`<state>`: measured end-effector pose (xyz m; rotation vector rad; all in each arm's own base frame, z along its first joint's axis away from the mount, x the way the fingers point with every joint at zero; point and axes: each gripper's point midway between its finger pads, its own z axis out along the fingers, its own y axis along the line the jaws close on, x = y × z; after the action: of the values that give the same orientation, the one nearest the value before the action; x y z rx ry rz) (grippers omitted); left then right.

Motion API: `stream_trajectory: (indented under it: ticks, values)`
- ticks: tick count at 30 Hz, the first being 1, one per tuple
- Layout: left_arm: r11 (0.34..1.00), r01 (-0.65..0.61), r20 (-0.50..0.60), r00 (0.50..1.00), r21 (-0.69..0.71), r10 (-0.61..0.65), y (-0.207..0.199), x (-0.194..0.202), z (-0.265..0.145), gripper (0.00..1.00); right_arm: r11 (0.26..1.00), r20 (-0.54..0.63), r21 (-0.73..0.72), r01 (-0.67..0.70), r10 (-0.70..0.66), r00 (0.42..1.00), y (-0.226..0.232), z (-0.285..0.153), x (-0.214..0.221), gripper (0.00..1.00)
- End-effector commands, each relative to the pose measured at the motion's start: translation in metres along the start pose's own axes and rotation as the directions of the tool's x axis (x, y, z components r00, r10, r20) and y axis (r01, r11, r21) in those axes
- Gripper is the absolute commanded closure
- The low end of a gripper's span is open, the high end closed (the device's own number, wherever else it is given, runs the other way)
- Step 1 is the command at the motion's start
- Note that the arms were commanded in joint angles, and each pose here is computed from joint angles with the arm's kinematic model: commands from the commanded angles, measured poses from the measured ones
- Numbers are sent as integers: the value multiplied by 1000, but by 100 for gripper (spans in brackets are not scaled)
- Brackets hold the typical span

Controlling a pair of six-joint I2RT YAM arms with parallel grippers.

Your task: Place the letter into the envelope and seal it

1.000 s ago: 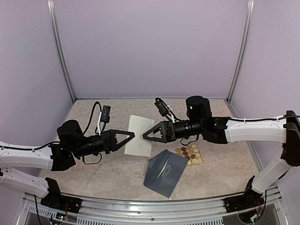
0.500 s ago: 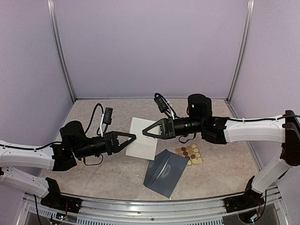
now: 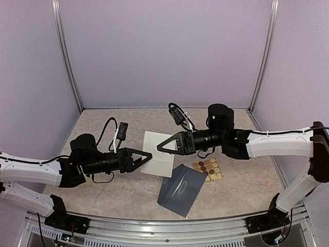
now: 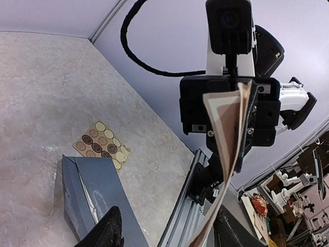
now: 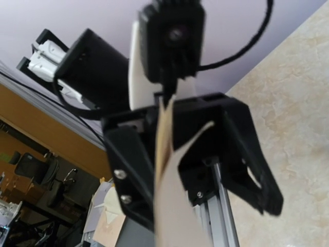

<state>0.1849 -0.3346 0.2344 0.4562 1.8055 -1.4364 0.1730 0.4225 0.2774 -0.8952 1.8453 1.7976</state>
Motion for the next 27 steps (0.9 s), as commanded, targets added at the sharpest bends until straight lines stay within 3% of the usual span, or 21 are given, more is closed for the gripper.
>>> stream_trajectory:
  ticks: [1, 5, 10, 12, 13, 14, 15, 17, 20, 27]
  values:
    - [995, -14, 5, 1000, 96, 13, -21, -8, 3, 49, 998, 3, -28, 56, -56, 998, 14, -2, -1, 100]
    - [992, -17, 9, 1000, 126, 16, -27, -10, 1, 66, 999, -12, 4, 42, -42, 999, 3, 0, 3, 100]
    - [991, 0, 9, 1000, 134, -1, -26, -7, -1, 96, 996, -26, 81, 24, -22, 999, -15, 1, 8, 100]
    - [994, 10, 2, 1000, 109, -11, -20, -5, 0, 100, 988, -21, 151, 16, -12, 1000, -25, -2, 8, 100]
    - [996, 16, -2, 1000, 89, -16, -16, -4, 1, 100, 979, -15, 204, 5, -2, 1000, -33, -5, 8, 83]
    - [998, 21, -7, 1000, 63, -21, -11, -2, 3, 100, 966, -10, 259, -8, 11, 1000, -42, -9, 9, 60]
    - [999, 25, -10, 1000, 34, -25, -5, -1, 4, 100, 948, -6, 316, -24, 28, 1000, -52, -13, 12, 47]
    - [999, 27, -27, 999, -26, -27, 5, 1, 10, 100, 899, 7, 431, -77, 82, 997, -73, -27, 22, 31]
    - [994, 25, -76, 997, -104, -33, 20, 9, 21, 100, 817, 44, 550, -173, 179, 983, -101, -50, 46, 24]
    - [981, 17, -230, 971, -194, -62, 44, 39, 54, 100, 636, 133, 686, -352, 367, 921, -143, -95, 113, 24]
